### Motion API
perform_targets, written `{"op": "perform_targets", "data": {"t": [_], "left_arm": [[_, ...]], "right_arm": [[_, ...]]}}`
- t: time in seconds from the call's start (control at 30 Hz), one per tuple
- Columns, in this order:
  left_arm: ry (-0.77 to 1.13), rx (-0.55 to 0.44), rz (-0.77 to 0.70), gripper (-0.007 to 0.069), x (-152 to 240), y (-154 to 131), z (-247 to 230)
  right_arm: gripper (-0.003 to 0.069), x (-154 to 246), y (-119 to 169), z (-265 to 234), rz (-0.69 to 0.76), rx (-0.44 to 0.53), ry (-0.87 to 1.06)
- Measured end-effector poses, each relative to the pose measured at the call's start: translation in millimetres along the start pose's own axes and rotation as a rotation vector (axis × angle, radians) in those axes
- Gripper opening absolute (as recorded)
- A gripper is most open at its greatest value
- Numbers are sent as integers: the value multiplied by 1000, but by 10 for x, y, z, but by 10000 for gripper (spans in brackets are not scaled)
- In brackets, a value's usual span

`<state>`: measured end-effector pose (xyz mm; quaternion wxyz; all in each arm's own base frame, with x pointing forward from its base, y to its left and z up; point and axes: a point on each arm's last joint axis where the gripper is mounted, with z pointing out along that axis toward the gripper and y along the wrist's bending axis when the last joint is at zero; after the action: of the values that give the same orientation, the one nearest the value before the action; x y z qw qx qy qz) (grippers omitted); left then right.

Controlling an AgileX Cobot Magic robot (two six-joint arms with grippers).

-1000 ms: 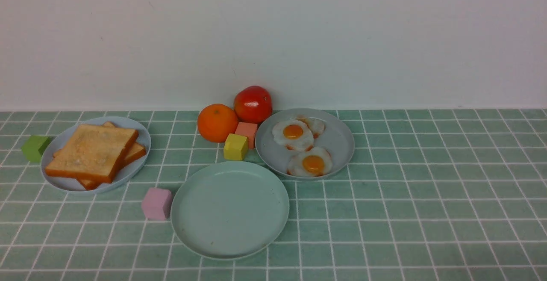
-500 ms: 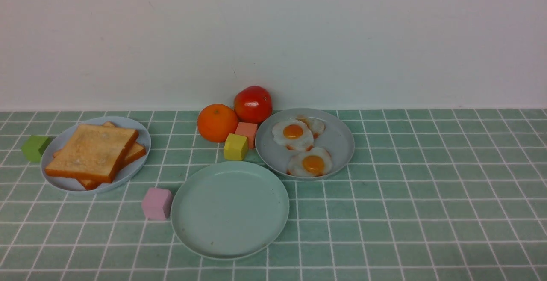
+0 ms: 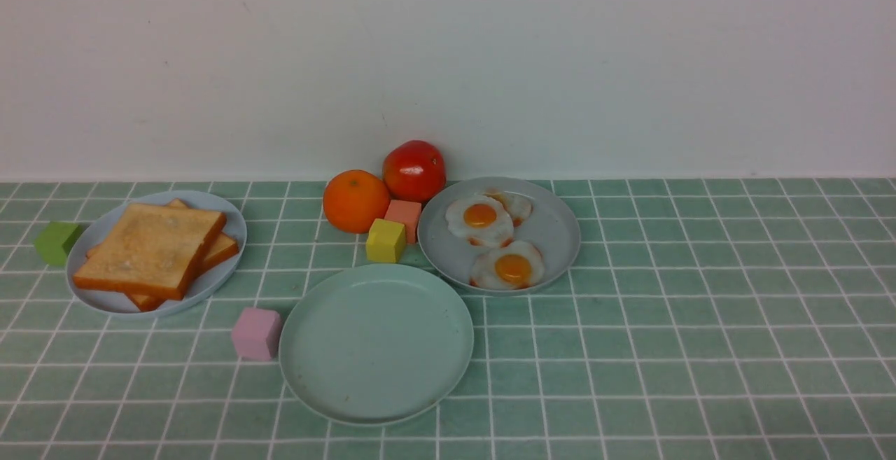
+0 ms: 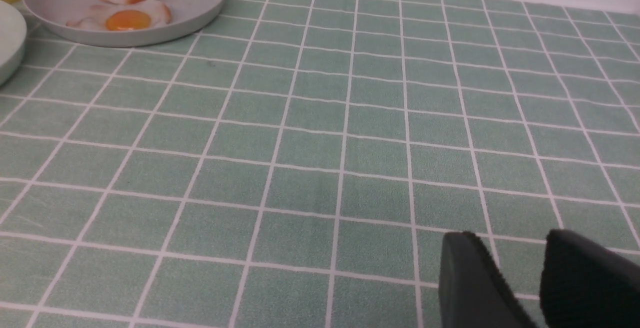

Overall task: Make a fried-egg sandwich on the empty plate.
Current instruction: Use the left arm to grab a slice of bread

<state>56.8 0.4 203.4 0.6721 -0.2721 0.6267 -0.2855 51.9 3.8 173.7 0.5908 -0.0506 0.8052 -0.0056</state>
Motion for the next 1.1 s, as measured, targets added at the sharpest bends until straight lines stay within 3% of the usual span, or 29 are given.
{"op": "perform_targets", "data": {"t": [0.13,0.27,0.37,0.47,0.8,0.9,1.1], "left_arm": [[-41,27,-105,207,-74,-60,-6],[13,37,-26,146,-189,-245,-23],[155,-23,164,39,-359,-491,81],[327,-90,310,-13,-457,-645,290],[816,-37,565,-13,-466,-1159,903],[950,-82,591,-13,-369,-1224,1224],[1030,-148,644,-13,-216,-1176,1654]], "right_arm": [[239,0,0,0,0,0,0],[239,0,0,0,0,0,0],[239,0,0,0,0,0,0],[239,0,0,0,0,0,0],[239,-13,2,0,10,-2,-14],[239,-60,29,7,190,-39,-87],[239,-237,4,-26,563,-84,-280]]}}
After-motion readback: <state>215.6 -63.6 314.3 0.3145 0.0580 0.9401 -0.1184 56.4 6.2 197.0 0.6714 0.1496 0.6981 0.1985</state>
